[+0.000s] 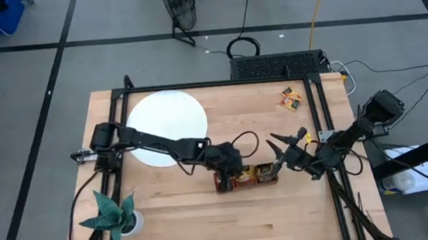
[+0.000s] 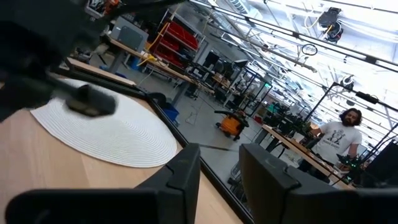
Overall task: Pick & Place Tea
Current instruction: Put the orange tea bag into the middle section of the wooden organizer
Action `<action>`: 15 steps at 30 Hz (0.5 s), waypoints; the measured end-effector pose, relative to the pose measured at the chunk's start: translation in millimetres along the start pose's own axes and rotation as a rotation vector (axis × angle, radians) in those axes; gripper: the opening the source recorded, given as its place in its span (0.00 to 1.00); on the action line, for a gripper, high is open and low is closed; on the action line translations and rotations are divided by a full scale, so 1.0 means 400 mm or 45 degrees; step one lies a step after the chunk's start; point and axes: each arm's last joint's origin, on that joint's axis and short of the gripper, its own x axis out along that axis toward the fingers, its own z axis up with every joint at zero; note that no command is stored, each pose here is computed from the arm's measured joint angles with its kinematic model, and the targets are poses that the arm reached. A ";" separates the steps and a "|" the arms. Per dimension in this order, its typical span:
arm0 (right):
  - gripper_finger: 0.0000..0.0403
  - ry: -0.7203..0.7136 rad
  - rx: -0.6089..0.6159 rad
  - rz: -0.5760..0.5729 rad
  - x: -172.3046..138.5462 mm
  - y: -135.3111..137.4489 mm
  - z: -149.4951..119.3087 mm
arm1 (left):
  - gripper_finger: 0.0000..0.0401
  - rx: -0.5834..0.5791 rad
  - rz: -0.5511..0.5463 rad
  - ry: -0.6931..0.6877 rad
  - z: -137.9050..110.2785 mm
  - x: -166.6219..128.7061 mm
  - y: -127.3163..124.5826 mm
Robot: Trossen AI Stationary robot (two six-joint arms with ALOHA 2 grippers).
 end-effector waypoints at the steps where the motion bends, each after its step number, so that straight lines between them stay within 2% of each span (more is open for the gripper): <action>1: 0.24 0.000 0.000 0.000 0.000 0.000 0.000 | 0.01 -0.002 0.029 0.023 0.018 -0.012 -0.002; 4: 0.24 -0.001 0.000 0.000 0.000 0.000 0.000 | 0.00 0.023 0.096 0.104 0.066 -0.052 -0.010; 10: 0.24 0.000 -0.001 0.001 0.000 0.000 0.000 | 0.00 0.109 0.106 0.116 0.149 -0.117 -0.027; 15: 0.24 0.005 -0.012 -0.004 0.000 0.000 0.000 | 0.00 0.119 0.161 0.155 0.166 -0.144 -0.021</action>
